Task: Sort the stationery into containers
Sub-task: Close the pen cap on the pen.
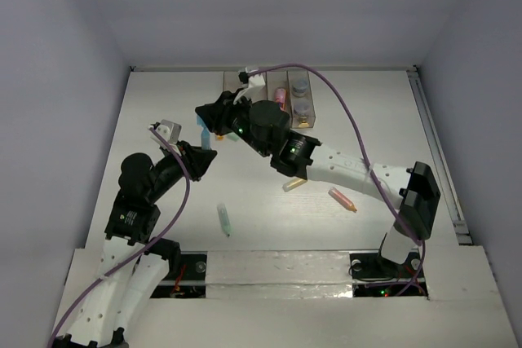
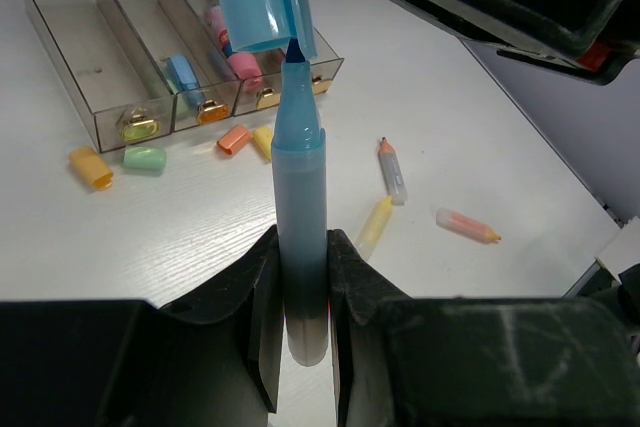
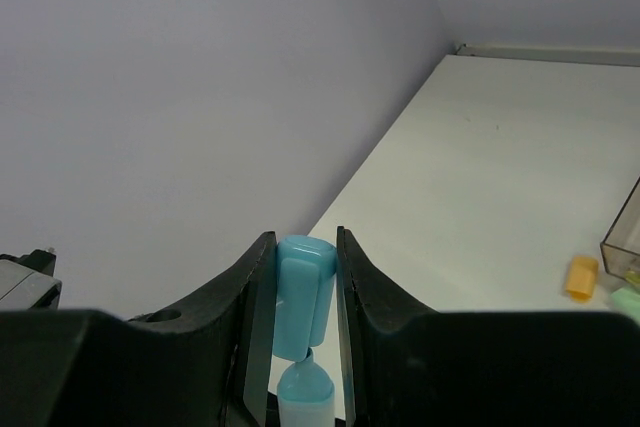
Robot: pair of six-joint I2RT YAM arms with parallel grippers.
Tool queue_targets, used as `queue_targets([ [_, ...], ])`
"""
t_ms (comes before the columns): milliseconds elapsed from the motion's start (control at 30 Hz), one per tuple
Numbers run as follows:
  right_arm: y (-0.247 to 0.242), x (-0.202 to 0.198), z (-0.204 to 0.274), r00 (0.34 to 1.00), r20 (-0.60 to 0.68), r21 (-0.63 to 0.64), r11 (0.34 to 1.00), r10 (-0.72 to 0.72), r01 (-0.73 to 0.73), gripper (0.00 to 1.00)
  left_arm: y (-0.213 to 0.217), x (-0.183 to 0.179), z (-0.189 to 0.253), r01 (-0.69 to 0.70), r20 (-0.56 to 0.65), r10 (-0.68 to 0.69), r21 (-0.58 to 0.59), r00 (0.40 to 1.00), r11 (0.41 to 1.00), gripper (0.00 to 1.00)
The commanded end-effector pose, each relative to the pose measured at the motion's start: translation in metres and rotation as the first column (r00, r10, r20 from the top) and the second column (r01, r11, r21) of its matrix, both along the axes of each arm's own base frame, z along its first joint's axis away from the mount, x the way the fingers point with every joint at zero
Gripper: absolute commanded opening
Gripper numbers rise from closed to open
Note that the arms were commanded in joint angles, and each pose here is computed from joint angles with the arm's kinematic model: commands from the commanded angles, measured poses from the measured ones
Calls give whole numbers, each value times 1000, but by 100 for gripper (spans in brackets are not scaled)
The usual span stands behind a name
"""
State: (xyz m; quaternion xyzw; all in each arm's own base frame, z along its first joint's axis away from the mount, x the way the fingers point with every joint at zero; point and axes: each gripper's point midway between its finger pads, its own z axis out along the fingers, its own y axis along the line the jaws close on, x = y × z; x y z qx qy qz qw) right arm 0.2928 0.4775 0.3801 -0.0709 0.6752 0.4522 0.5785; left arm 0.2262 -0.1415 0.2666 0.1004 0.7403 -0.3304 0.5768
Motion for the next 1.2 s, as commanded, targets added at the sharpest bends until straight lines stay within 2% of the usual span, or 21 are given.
queue_targets([
  [0,-5,-8,32,998,61,55,998,-15,12,11,0,1,10,-1,42,2,-10,999,1000,0],
  [400,-18,-5,29,995,81,31,998,-57,55,11,0,1,9,0,36,0,-11,999,1000,0],
  [867,-7,-25,10,997,75,-9,1000,-7,7,11,1,1,10,-8,41,8,-11,999,1000,0],
  [1167,-6,-34,-1,999,53,23,1000,-6,5,10,2,0,11,-11,44,11,-12,999,1000,0],
])
